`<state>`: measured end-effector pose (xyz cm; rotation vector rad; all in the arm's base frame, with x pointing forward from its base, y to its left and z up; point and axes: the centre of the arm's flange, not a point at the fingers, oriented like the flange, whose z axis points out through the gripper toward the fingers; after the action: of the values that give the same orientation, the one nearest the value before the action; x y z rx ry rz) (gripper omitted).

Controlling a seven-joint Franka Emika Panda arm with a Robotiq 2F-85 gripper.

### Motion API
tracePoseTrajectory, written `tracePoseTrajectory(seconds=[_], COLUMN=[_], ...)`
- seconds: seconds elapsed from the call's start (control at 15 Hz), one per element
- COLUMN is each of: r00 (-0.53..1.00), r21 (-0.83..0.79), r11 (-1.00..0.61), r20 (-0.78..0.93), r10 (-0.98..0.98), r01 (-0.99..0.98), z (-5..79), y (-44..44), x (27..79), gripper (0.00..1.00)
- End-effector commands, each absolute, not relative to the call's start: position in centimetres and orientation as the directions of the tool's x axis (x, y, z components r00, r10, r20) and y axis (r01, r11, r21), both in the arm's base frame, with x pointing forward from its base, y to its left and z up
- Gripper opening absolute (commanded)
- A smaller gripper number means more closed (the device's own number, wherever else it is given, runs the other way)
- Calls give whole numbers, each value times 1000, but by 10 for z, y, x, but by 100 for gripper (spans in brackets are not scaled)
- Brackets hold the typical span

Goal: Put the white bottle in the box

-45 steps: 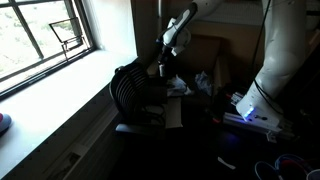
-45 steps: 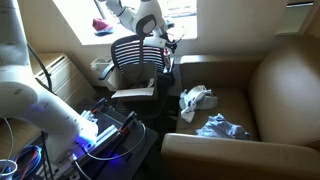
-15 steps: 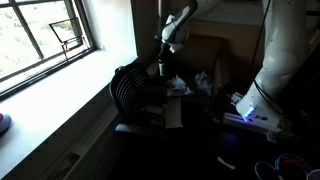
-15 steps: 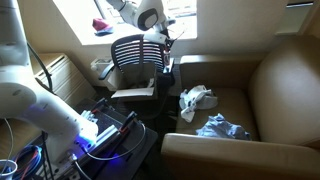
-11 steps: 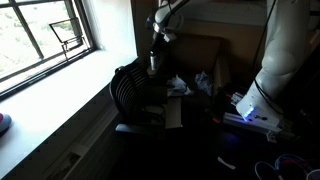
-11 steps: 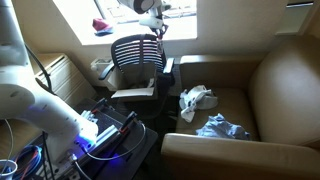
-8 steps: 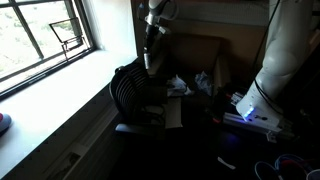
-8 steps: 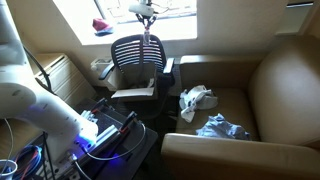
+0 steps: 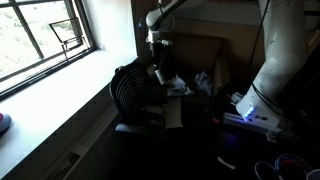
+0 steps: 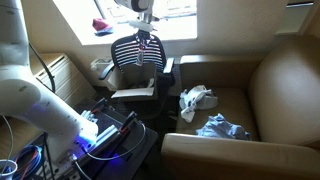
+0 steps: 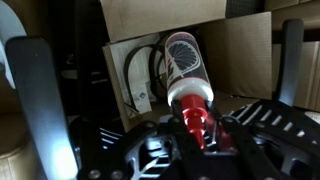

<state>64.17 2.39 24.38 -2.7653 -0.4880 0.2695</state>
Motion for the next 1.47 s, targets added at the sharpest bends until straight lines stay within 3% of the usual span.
tracePoseTrajectory(seconds=[0.0,0.33,0.67,0.8,0.87,1.13,1.2,1.4], r00=[936,931,872,866,868,865,866,868], r21=[-324,-303,-103,-57,-106,-83,-81,-79], r11=[-911,-903,-867,-866,-864,-864,-865,-865], r20=[-152,-106,9,-30,-11,-36,-35,7], r10=[317,350,490,499,496,501,498,496], r01=[256,305,488,497,493,497,495,495], z=[213,194,168,150,166,145,146,125], y=[7,31,97,109,109,113,111,125], x=[640,638,639,636,641,635,636,613], gripper=[6,6,6,6,26,26,6,6])
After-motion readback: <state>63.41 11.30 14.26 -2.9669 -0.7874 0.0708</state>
